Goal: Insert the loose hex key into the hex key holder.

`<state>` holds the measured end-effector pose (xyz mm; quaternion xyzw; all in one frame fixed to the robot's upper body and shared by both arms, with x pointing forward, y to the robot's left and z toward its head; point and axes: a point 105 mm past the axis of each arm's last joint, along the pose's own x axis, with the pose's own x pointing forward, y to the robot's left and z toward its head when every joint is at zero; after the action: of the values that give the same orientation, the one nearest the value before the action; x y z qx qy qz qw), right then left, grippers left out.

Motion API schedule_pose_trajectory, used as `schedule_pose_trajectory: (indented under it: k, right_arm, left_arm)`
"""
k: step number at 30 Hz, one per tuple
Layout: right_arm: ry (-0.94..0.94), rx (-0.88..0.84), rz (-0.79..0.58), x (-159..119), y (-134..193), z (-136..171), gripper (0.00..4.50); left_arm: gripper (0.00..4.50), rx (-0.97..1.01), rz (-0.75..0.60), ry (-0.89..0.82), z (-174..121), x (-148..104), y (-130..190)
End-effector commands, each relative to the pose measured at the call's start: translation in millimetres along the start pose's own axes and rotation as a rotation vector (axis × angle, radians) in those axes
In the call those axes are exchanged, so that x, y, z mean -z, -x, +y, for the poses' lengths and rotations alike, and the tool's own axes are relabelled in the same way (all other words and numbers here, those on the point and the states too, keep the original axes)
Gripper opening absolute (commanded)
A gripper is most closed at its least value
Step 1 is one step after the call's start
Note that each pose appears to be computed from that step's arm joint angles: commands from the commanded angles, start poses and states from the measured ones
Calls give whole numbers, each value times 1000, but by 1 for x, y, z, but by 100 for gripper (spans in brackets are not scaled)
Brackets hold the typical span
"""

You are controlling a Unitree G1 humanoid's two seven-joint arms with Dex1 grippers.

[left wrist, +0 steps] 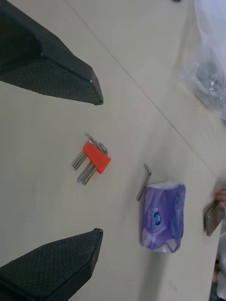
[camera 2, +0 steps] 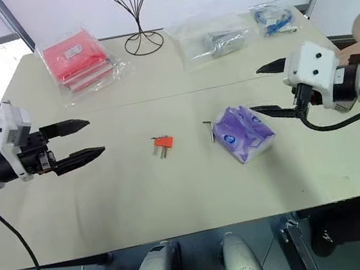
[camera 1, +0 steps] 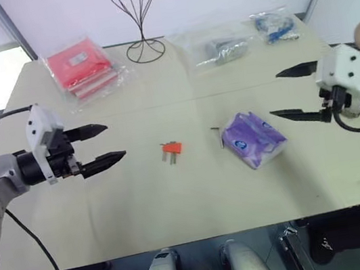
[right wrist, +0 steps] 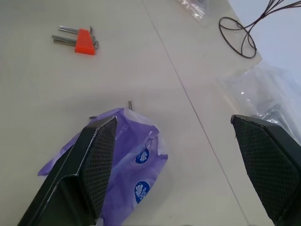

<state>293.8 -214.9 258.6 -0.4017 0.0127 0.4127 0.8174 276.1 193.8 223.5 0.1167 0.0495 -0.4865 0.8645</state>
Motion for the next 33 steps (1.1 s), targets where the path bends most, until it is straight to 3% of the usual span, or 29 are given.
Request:
schedule_pose_trajectory:
  k: [1,10,22,29,33]
  right_arm:
    - [38,18,-22,-12,6,-3,402]
    - [22,-18,-80,-35,-2,12,402]
    - [5,-44,-47,-30,1,23,402]
    - [-34,-72,-4,-18,0,37,402]
    - [-61,-97,58,13,7,46,402]
  left_arm:
    - [441,2,-31,-67,-2,-17,3]
    - [441,-27,-51,-19,9,-24,7]
    - [441,-11,-29,-25,7,-11,-3]
    - [441,-2,-16,-35,10,-6,-9]
    - [441,0,-22,-37,9,-7,-12]
